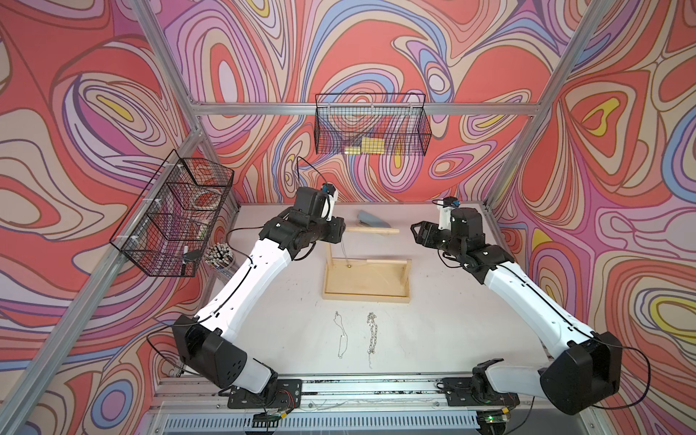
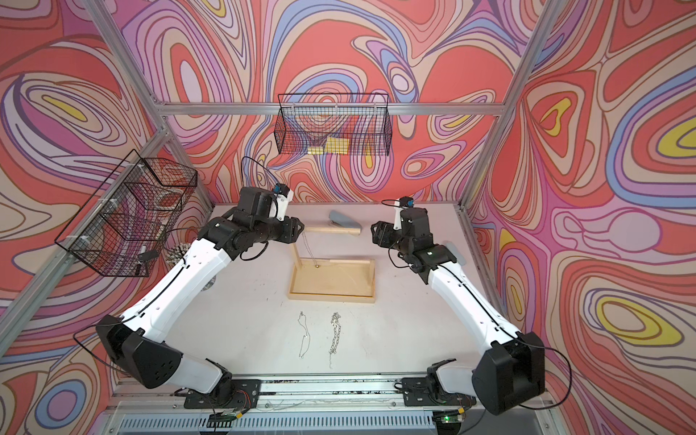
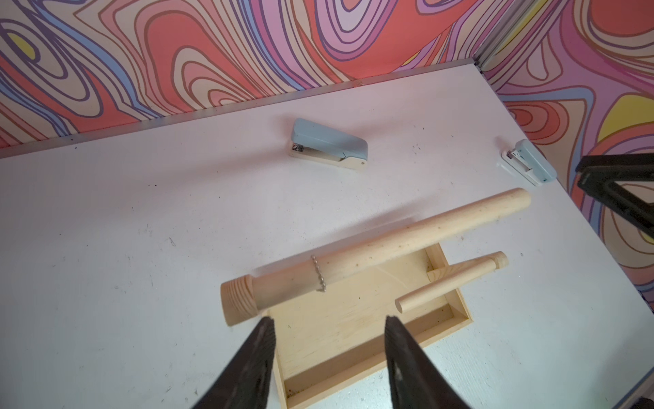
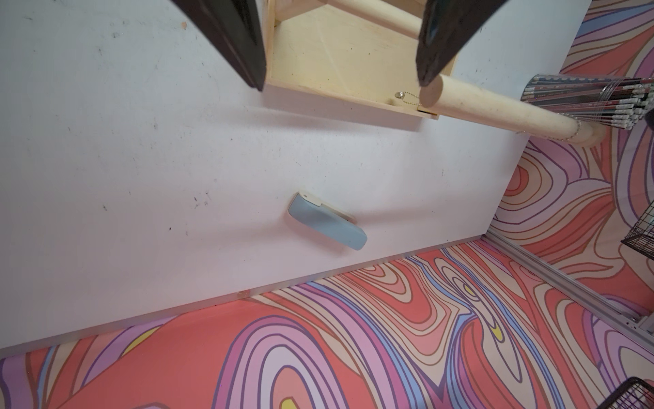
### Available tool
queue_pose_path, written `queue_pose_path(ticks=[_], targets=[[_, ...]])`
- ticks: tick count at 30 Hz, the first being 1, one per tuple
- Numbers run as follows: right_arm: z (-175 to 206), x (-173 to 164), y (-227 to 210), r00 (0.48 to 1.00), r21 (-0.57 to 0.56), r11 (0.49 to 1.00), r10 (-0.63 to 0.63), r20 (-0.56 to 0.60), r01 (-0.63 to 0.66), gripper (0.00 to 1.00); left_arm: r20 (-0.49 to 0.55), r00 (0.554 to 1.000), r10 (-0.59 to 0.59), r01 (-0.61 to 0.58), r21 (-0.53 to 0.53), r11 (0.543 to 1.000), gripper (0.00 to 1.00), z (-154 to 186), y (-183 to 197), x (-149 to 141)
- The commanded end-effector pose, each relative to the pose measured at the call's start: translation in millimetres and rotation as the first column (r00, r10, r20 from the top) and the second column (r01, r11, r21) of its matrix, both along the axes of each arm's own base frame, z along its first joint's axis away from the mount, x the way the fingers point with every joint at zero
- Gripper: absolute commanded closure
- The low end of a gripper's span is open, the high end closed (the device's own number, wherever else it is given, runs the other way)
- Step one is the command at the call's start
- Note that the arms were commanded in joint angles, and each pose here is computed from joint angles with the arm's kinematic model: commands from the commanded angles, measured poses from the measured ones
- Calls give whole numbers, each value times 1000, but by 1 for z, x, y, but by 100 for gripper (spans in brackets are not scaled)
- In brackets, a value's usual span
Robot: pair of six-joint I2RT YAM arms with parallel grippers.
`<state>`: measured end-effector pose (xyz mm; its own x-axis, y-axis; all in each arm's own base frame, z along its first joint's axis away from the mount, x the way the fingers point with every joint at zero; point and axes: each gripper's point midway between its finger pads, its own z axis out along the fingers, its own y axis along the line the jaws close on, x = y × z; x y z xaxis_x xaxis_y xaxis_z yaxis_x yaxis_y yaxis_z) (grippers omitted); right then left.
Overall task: Hang the necklace on the jewelry display stand
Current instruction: Hang the necklace on the stand, then pick up the necklace from the center of the board.
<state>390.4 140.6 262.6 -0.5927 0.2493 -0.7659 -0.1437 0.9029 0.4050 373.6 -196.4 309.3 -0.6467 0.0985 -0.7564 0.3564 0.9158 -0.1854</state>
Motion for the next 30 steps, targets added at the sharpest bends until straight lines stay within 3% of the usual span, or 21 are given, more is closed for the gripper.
queue_pose_path(ticks=[1, 4, 7, 13, 21, 30], targets=[[-5, -29, 4, 997, -51, 998, 37, -63, -40, 23, -27, 1000, 6, -7, -32, 999, 40, 9, 12, -30], [-32, -61, 16, 981, -172, 981, 58, -186, -90, 15, -95, 995, 24, -32, -81, 996, 31, -11, 16, -51], [-59, -100, 33, 953, -244, 959, 70, -295, -146, 15, -158, 986, 61, -82, -132, 988, 25, -37, 22, -71], [-126, -166, 57, 869, -219, 951, 86, -488, -218, 31, -195, 966, 169, -199, -146, 969, 26, -74, 46, -97], [-191, -175, 100, 800, -159, 952, 122, -587, -261, 46, -191, 965, 183, -214, -162, 963, 27, -81, 52, -104], [-226, -182, 140, 751, -194, 918, 149, -643, -347, 50, -167, 968, 185, -211, -150, 966, 27, -84, 54, -103]])
